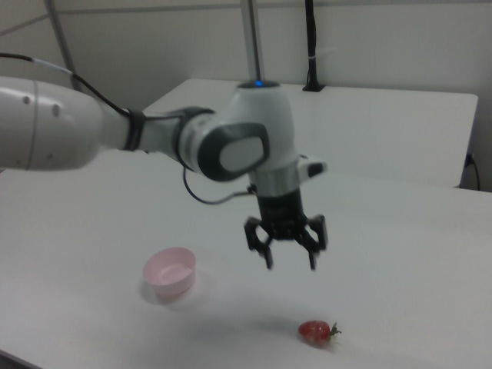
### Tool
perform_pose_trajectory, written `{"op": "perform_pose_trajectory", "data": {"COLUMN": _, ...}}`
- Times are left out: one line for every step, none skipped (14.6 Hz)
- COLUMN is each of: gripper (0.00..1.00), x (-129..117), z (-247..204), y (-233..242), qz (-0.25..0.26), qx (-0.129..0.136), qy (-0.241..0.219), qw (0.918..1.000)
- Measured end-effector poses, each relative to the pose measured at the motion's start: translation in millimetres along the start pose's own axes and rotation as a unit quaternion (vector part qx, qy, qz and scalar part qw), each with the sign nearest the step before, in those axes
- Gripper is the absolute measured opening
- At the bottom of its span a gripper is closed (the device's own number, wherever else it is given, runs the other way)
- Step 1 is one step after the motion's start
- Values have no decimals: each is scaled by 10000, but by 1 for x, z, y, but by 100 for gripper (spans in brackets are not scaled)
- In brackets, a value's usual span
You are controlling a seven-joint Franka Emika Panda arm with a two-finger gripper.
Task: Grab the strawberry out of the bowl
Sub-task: 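Lift the strawberry out of the bowl and carry it away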
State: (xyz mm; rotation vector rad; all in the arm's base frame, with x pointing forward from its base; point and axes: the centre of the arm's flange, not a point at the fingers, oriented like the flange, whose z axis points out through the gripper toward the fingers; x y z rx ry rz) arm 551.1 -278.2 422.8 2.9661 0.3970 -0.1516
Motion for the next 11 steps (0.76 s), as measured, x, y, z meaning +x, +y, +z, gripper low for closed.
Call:
{"op": "perform_pose_trajectory", "data": {"gripper": 96, "x": 4, "z": -17, "y": -14, "qz": 159, "qx": 110, "qy": 30, "qw": 9998}}
{"op": "perform_pose_trajectory", "data": {"gripper": 100, "x": 11, "z": -47, "y": -42, "qz": 370, "qx": 319, "qy": 19, "qw": 9988}}
{"op": "perform_pose_trajectory", "data": {"gripper": 100, "x": 16, "z": -66, "y": -62, "qz": 478, "qx": 408, "qy": 28, "qw": 9980}}
{"op": "perform_pose_trajectory", "data": {"gripper": 100, "x": 23, "z": -85, "y": -85, "qz": 541, "qx": 472, "qy": 49, "qw": 9974}}
{"op": "perform_pose_trajectory", "data": {"gripper": 100, "x": 30, "z": -105, "y": -117, "qz": 545, "qx": 524, "qy": 54, "qw": 9971}}
{"op": "perform_pose_trajectory", "data": {"gripper": 100, "x": 38, "z": -117, "y": -143, "qz": 556, "qx": 545, "qy": 52, "qw": 9969}}
{"op": "perform_pose_trajectory", "data": {"gripper": 100, "x": 44, "z": -122, "y": -158, "qz": 611, "qx": 539, "qy": 72, "qw": 9967}}
{"op": "perform_pose_trajectory", "data": {"gripper": 100, "x": 50, "z": -127, "y": -172, "qz": 702, "qx": 527, "qy": 96, "qw": 9961}}
{"op": "perform_pose_trajectory", "data": {"gripper": 100, "x": 55, "z": -132, "y": -184, "qz": 812, "qx": 513, "qy": 122, "qw": 9953}}
{"op": "perform_pose_trajectory", "data": {"gripper": 100, "x": 60, "z": -138, "y": -193, "qz": 933, "qx": 495, "qy": 159, "qw": 9943}}
{"op": "perform_pose_trajectory", "data": {"gripper": 100, "x": 64, "z": -148, "y": -199, "qz": 1073, "qx": 469, "qy": 240, "qw": 9928}}
